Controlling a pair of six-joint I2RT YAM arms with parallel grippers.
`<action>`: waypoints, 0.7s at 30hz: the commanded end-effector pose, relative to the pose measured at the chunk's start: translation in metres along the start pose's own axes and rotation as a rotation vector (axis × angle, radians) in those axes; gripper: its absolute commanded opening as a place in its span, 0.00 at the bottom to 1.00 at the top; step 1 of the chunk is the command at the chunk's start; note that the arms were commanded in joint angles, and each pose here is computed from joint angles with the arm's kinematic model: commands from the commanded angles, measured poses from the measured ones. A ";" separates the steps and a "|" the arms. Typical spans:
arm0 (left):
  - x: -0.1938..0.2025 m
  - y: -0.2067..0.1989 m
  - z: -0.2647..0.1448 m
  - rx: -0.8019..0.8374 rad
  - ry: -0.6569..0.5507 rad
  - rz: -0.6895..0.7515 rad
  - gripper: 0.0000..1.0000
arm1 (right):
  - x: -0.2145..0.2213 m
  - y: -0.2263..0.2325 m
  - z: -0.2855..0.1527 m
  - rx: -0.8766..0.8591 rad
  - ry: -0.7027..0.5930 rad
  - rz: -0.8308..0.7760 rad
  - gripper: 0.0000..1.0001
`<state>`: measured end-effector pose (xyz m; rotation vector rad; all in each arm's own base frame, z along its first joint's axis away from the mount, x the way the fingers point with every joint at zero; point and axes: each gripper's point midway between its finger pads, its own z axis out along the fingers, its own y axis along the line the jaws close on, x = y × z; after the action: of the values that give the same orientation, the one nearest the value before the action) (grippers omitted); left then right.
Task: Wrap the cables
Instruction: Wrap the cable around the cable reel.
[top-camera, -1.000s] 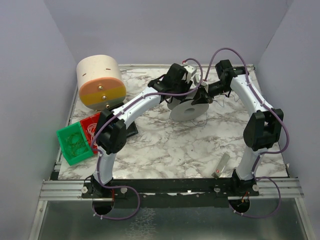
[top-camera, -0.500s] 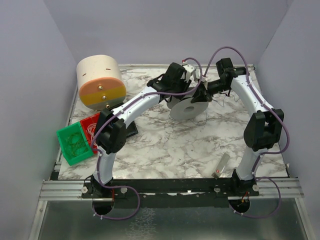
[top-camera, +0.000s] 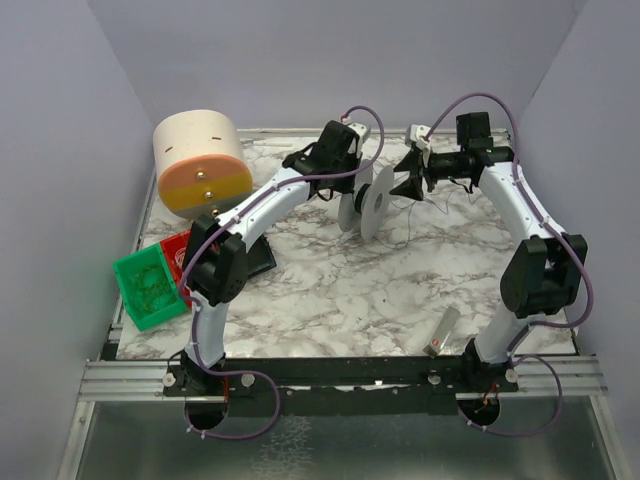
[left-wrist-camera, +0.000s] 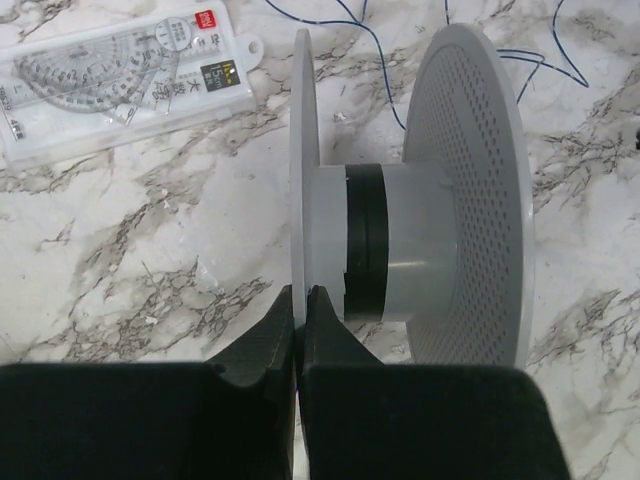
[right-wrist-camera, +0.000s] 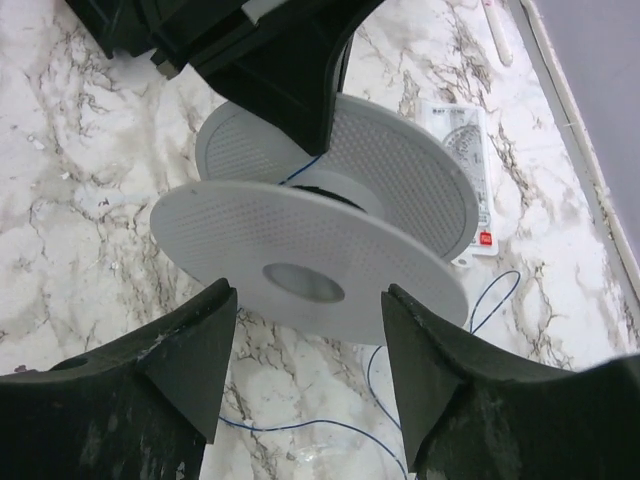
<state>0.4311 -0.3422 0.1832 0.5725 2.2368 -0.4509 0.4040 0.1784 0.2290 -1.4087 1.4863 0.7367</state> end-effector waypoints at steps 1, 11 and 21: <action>0.004 0.004 -0.010 -0.014 0.007 -0.103 0.00 | -0.004 -0.006 -0.002 0.072 -0.015 -0.005 0.66; 0.002 0.002 0.001 0.003 0.011 -0.075 0.00 | 0.006 -0.009 0.004 0.076 -0.017 0.005 0.73; -0.016 -0.002 -0.008 0.074 -0.014 -0.082 0.00 | 0.039 0.014 0.012 0.061 -0.004 -0.020 0.80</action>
<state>0.4341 -0.3388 0.1836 0.4871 2.2646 -0.4882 0.4084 0.1779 0.2074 -1.3505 1.4851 0.6946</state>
